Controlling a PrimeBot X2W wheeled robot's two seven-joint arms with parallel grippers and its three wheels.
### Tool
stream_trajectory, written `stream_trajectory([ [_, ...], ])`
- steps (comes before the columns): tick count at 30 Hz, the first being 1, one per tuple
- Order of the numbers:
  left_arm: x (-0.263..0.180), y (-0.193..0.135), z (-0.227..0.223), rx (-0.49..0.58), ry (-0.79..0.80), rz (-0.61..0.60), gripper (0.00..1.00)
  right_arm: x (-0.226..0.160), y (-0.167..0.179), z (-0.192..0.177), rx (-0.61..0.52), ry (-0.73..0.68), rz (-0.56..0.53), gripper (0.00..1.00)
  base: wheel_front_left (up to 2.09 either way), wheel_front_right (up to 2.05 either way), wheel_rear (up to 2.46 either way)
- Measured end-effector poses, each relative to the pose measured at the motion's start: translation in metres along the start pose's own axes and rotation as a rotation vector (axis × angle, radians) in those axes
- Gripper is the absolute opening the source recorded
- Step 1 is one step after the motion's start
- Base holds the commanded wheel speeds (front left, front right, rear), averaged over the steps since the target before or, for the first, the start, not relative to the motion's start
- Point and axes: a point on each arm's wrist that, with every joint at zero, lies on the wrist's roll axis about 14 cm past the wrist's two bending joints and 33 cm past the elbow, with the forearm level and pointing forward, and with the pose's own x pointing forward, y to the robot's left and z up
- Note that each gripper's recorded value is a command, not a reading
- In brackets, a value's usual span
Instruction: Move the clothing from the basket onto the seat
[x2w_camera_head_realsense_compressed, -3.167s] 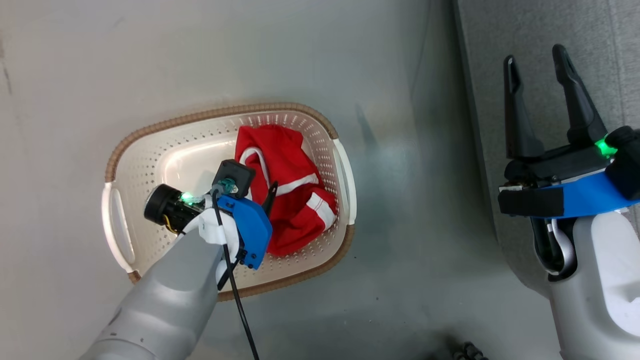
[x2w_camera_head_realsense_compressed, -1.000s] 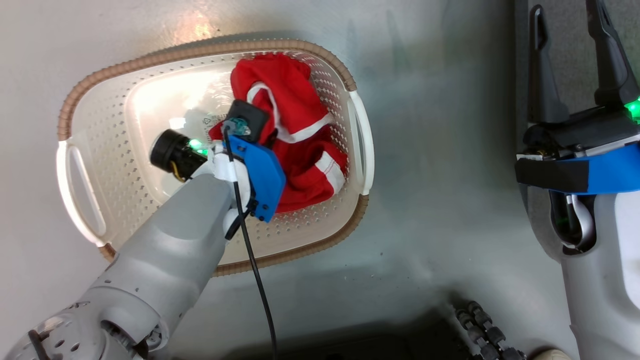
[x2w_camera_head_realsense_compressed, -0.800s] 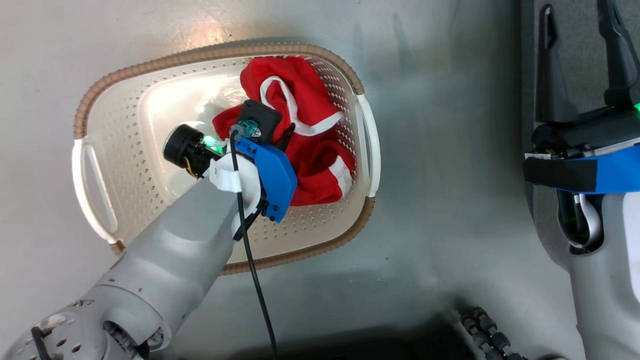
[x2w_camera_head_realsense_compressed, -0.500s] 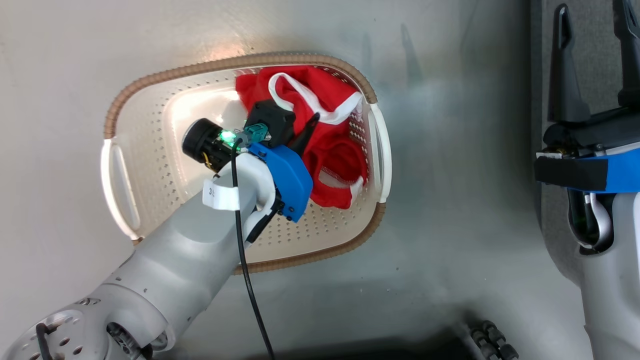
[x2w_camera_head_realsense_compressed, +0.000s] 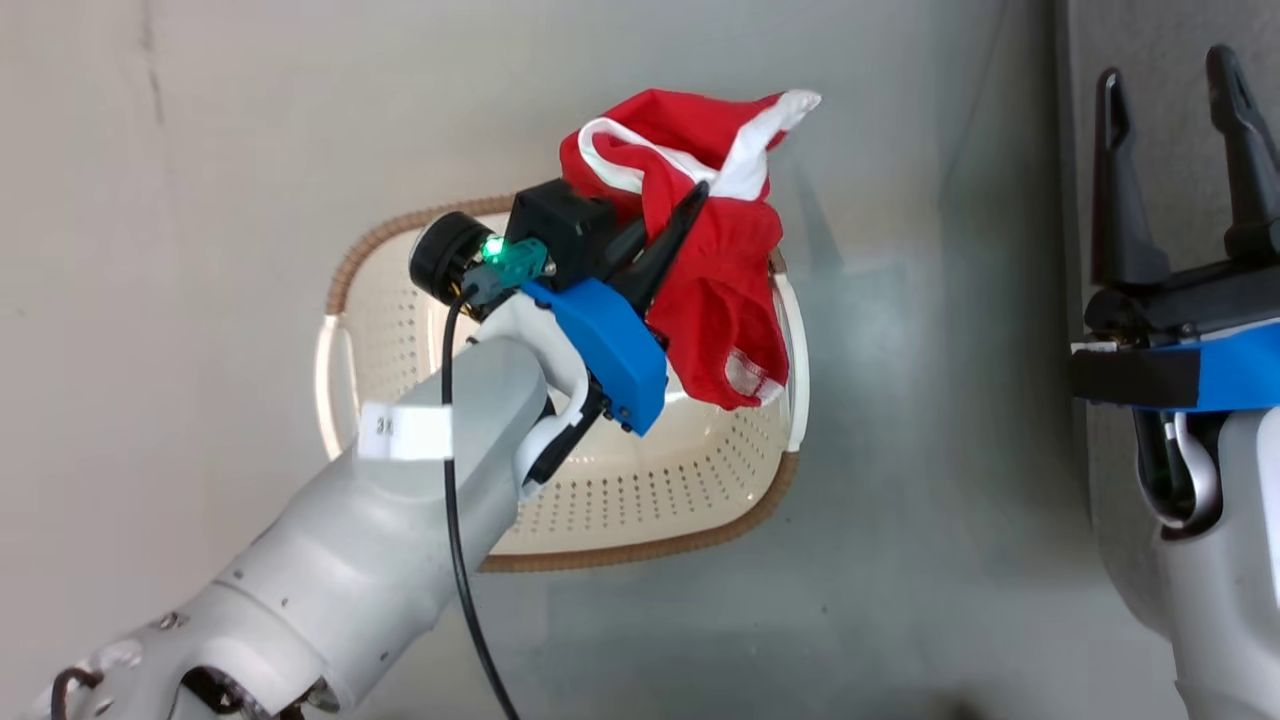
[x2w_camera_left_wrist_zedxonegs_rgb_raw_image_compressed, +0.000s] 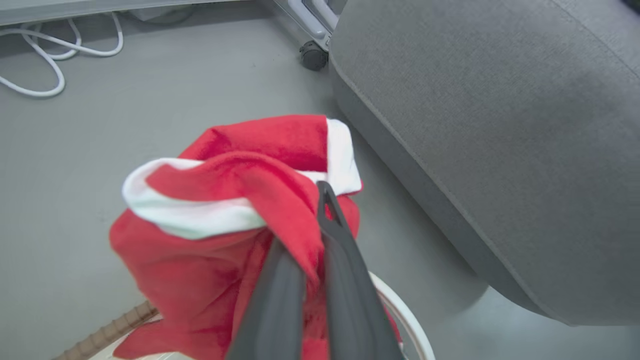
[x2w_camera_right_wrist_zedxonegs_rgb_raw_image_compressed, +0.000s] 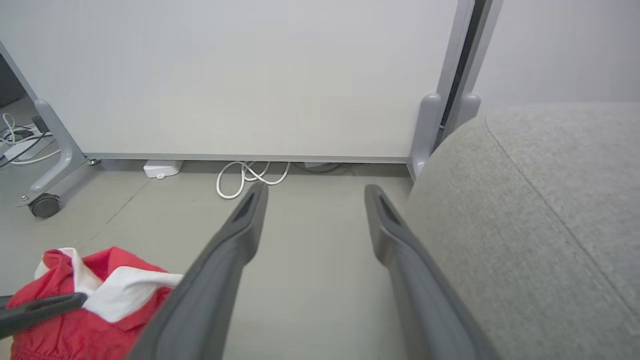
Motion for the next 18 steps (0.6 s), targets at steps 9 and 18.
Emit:
stream_trajectory([
  [9, -0.034, -0.025, 0.078, 0.115, -0.207, 0.012, 0.0, -0.018, 0.008, 0.04, 0.004, -0.047, 0.008, 1.0, 0.0, 0.0, 0.0],
  [18, -0.073, -0.069, 0.157, 0.243, -0.409, -0.005, 0.0, -0.046, 0.016, 0.08, 0.014, -0.098, 0.008, 1.0, 0.0, 0.0, 0.0],
])
